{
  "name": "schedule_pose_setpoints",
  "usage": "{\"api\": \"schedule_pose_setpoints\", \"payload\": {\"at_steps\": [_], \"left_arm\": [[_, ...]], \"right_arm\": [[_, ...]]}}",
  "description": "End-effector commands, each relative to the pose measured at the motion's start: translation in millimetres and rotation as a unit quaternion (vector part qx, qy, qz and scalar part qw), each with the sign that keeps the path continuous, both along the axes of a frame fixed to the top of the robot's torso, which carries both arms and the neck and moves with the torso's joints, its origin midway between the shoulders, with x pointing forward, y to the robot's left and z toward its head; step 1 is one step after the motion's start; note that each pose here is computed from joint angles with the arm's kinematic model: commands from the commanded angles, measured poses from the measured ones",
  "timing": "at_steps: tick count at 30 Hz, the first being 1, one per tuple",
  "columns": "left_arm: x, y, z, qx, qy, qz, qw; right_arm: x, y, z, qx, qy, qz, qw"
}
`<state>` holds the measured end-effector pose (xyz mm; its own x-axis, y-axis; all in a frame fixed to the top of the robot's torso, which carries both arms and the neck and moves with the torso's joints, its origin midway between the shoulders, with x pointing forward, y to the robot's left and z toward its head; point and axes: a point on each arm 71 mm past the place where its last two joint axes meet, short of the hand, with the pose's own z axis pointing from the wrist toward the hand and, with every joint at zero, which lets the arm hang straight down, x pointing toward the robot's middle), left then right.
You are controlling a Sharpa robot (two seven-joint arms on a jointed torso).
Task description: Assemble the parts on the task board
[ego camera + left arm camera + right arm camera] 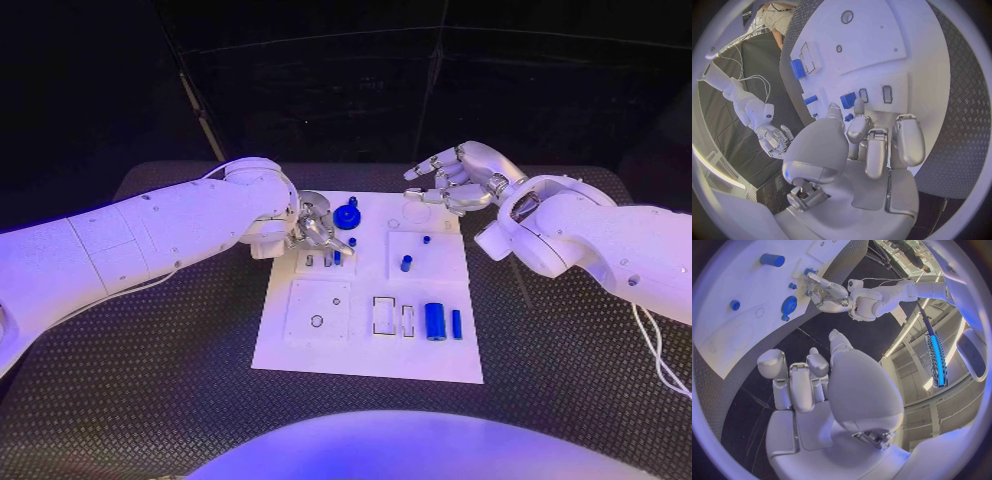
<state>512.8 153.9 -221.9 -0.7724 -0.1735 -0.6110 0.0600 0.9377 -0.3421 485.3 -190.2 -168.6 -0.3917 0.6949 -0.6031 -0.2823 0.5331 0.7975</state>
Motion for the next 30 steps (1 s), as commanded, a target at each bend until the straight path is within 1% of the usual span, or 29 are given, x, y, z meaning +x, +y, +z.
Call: {"api": "schedule_pose_setpoints", "payload": {"at_steps": [1,25,30], "left_arm": [[-0.7,-1.0,0.4,0.010,0.004,-0.007,1.000],[-1.7,-4.7,0.5,0.010,0.005,-0.011,1.000],[-1.7,-4.9,0.7,0.006,0.005,-0.008,1.000]], "right_arm": [[0.2,0.8,1.2,-0.002,-0.002,0.005,1.000],[2.9,1.7,-0.9,-0.009,0.000,0.006,1.000],[3.6,1.5,-1.5,-0.010,0.001,0.006,1.000]]}}
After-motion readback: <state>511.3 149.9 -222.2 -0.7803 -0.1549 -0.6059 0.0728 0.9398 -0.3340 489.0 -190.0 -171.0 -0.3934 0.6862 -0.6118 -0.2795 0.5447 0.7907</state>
